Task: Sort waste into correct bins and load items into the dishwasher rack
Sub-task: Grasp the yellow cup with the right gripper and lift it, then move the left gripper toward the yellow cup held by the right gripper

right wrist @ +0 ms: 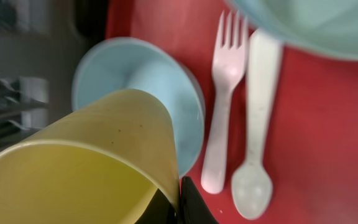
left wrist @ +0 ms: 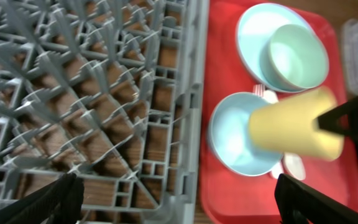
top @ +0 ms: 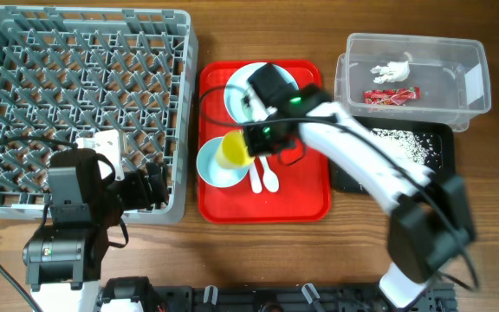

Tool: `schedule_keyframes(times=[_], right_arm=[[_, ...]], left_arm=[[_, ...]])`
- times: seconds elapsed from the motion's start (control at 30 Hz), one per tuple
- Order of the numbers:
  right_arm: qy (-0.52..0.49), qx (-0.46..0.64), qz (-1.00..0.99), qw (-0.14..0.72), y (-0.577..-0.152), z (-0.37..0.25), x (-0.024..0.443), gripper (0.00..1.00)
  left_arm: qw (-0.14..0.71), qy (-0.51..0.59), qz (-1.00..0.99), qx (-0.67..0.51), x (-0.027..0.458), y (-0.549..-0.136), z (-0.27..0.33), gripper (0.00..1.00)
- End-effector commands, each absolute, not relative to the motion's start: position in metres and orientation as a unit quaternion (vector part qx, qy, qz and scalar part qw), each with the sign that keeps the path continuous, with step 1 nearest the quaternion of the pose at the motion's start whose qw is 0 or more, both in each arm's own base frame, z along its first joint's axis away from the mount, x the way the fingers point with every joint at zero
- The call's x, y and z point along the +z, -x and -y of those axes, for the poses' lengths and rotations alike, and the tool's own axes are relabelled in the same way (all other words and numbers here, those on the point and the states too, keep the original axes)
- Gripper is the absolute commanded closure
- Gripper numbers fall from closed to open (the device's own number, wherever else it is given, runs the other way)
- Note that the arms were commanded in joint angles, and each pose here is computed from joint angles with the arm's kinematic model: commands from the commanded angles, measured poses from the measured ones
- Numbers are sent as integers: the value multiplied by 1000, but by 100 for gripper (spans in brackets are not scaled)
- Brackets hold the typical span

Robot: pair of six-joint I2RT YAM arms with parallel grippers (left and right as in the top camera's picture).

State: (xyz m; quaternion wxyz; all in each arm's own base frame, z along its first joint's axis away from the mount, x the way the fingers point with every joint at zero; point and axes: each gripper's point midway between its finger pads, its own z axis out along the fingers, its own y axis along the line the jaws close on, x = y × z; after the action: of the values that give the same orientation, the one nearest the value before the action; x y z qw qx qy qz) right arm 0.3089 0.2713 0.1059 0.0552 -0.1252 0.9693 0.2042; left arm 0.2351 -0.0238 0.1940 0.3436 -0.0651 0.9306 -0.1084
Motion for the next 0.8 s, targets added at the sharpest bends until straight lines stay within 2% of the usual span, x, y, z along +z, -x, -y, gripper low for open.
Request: schedule_keyframes(times=[0.0, 0.2, 0.43, 0.77], right_arm=[[86, 243, -953, 161, -337, -237, 191, 96], [86, 315, -928, 178, -338, -203, 232, 96], [131, 451, -870, 150, -323, -208, 258, 96], [155, 486, -850, 131, -308, -216, 266, 96]], left_arm=[[367, 35, -912, -180, 215, -242, 49, 0], [378, 35, -883, -275, 235, -256, 76, 0], [323, -11, -849, -418, 246, -263, 119, 0], [240, -104, -760, -595, 266, -267, 159, 0]])
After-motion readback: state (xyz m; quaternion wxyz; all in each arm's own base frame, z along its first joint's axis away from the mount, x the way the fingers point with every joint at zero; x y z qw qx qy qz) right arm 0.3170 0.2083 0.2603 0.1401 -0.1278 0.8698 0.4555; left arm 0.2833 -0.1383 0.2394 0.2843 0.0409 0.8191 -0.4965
